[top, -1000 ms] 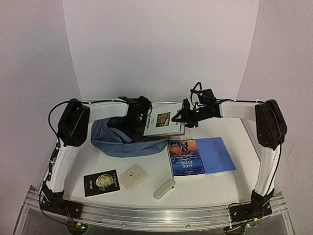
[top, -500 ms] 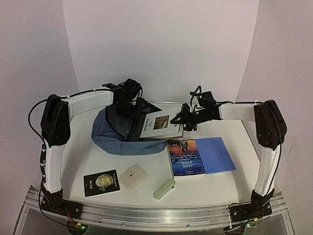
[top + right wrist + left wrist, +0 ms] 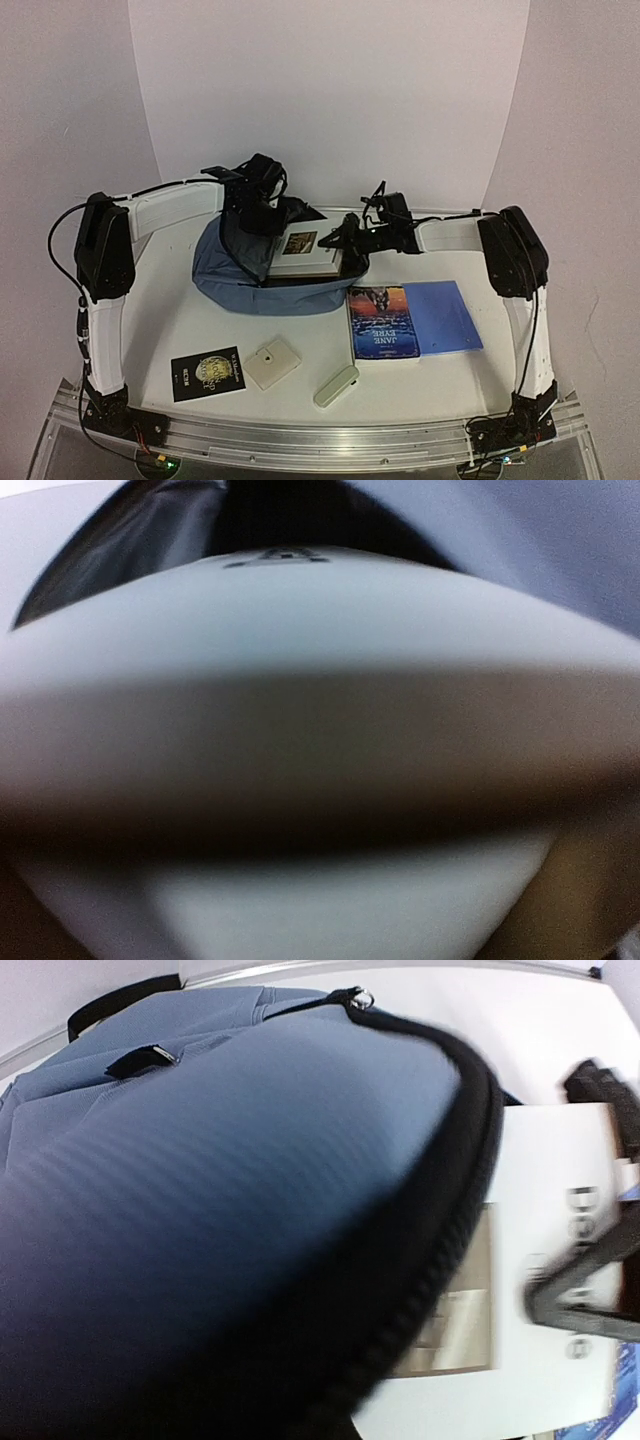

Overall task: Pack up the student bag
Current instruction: Place the book in the student bag.

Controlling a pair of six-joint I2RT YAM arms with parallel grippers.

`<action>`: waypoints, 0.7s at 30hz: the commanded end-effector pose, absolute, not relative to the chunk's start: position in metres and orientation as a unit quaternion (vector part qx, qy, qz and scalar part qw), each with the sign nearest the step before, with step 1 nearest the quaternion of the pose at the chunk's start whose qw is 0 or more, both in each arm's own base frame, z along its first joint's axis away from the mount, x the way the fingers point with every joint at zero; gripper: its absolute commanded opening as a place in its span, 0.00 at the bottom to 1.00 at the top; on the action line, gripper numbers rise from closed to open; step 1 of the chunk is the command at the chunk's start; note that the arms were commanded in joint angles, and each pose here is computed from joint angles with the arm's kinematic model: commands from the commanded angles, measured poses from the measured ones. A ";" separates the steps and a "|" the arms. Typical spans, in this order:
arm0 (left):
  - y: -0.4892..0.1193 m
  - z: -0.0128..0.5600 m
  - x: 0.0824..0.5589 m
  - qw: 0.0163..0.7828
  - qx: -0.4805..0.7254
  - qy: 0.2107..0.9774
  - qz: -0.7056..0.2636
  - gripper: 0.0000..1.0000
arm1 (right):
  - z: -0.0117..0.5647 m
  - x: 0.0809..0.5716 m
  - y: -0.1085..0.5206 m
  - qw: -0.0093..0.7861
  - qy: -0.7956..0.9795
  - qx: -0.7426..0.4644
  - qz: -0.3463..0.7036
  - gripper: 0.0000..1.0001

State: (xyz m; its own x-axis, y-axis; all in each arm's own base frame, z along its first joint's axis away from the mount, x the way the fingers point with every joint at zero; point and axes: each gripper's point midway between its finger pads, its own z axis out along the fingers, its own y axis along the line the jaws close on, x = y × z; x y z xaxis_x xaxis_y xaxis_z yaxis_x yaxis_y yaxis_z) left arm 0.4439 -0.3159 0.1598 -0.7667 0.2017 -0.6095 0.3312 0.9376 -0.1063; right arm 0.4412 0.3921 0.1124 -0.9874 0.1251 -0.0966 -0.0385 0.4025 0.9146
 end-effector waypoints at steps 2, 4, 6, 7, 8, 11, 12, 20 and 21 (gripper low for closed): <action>-0.337 0.243 0.442 0.389 0.146 0.890 -0.187 0.00 | 0.153 0.458 0.444 0.110 0.784 0.000 0.611 0.16; -0.337 0.245 0.441 0.390 0.145 0.889 -0.189 0.00 | 0.150 0.459 0.456 0.111 0.779 0.001 0.617 0.17; -0.337 0.247 0.441 0.391 0.145 0.889 -0.190 0.00 | 0.142 0.463 0.465 0.113 0.778 0.006 0.618 0.20; -0.336 0.247 0.441 0.391 0.144 0.889 -0.190 0.00 | 0.137 0.465 0.468 0.112 0.779 0.009 0.617 0.26; -0.336 0.247 0.441 0.391 0.143 0.889 -0.190 0.00 | 0.131 0.466 0.470 0.111 0.780 0.013 0.615 0.35; -0.332 0.246 0.441 0.390 0.139 0.892 -0.184 0.00 | 0.123 0.471 0.468 0.117 0.787 0.029 0.605 0.59; -0.331 0.246 0.441 0.390 0.138 0.892 -0.182 0.00 | 0.120 0.472 0.463 0.119 0.792 0.034 0.597 0.67; -0.319 0.243 0.442 0.390 0.127 0.894 -0.179 0.00 | 0.111 0.472 0.417 0.154 0.850 0.046 0.501 0.85; -0.318 0.243 0.443 0.391 0.127 0.894 -0.180 0.00 | 0.109 0.469 0.413 0.153 0.858 0.046 0.488 0.84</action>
State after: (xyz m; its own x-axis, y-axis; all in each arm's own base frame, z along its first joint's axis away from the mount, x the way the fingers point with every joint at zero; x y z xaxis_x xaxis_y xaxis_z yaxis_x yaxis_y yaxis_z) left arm 0.4370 -0.3178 0.1700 -0.7642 0.1833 -0.6184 0.3481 0.9244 -0.1561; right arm 0.4618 0.4403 0.0763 -0.9740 0.1891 -0.1250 -0.0320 0.4310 0.9018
